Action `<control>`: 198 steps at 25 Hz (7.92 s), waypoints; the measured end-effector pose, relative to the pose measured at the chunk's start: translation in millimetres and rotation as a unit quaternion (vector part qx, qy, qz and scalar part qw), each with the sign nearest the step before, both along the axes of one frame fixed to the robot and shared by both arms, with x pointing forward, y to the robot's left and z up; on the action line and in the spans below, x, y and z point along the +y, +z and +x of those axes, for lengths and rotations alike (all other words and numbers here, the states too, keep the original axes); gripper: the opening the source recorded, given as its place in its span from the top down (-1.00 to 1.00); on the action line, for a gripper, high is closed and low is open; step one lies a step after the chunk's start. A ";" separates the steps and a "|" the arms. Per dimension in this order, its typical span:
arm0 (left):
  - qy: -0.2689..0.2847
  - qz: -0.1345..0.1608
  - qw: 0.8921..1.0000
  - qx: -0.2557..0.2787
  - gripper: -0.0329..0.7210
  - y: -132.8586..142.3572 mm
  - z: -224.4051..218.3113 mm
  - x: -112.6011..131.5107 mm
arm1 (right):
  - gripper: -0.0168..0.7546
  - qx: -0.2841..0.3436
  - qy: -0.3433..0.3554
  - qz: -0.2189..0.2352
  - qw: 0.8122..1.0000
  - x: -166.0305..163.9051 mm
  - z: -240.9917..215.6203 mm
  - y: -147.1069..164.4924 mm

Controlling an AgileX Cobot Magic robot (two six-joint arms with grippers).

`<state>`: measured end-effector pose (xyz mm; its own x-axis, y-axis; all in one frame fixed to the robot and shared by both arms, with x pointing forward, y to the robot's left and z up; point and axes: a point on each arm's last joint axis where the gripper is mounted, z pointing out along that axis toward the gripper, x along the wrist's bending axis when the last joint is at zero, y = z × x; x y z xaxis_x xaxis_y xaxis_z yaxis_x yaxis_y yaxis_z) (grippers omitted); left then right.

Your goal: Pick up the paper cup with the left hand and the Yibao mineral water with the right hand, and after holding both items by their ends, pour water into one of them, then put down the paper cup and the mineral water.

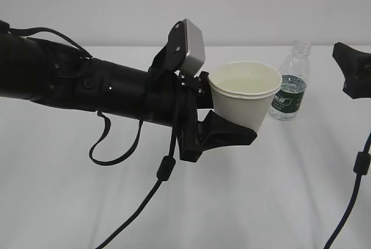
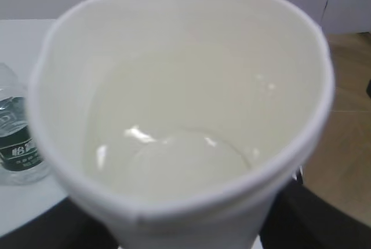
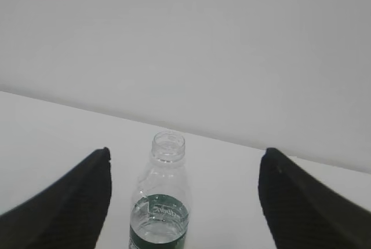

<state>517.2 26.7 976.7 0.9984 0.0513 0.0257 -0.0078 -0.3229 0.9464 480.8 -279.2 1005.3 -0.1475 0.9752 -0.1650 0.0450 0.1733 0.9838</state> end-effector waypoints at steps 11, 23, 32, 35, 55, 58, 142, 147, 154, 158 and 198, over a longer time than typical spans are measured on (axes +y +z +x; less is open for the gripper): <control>0.043 0.018 0.999 -0.002 -0.27 -3.1 7.5 1.9 | -0.58 0.013 -0.006 -0.006 1.000 -1.7 -12.6 10.3; 0.111 0.017 0.994 0.019 -0.27 -6.2 20.1 6.5 | -0.58 0.022 -0.002 -0.018 1.000 -1.4 -18.4 14.2; 0.147 0.022 0.989 0.023 -0.27 -8.1 34.1 21.0 | -0.58 0.022 0.001 -0.022 1.000 -1.0 -18.5 14.0; 0.160 0.019 0.987 0.025 -0.27 -7.7 39.5 27.5 | -0.58 0.022 0.003 -0.023 0.999 -0.7 -18.5 13.9; 0.223 0.018 0.974 0.029 -0.27 -8.0 65.7 64.3 | -0.58 0.035 0.012 -0.019 0.999 0.9 -19.1 11.7; 0.233 0.020 0.972 0.029 -0.27 -8.4 68.5 68.6 | -0.58 0.036 0.012 -0.019 0.999 1.0 -19.1 11.5; 0.449 0.001 0.891 0.068 -0.27 -70.6 132.4 180.6 | -0.58 0.075 0.020 -0.039 0.996 1.6 -20.7 4.1; 0.457 -0.002 0.888 0.052 -0.27 -71.0 134.5 182.2 | -0.58 0.078 0.019 -0.040 0.996 1.4 -20.8 3.4; 0.461 -0.008 0.887 0.031 -0.27 -68.3 136.7 186.0 | -0.58 0.083 0.018 -0.041 0.996 1.2 -21.0 2.5; 0.470 -0.012 0.882 0.017 -0.27 -67.2 138.5 187.9 | -0.58 0.084 0.018 -0.041 0.995 1.1 -21.0 2.3; 0.464 -0.044 0.885 -0.003 -0.27 -123.9 141.3 187.3 | -0.58 0.087 0.017 -0.041 0.995 1.0 -21.2 1.9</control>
<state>658.5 214.0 852.8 0.5259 0.8504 -0.0139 0.2169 -0.1183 0.9690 459.6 -278.2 1007.1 -0.2141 0.9532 -0.2134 0.2062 0.2577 0.9440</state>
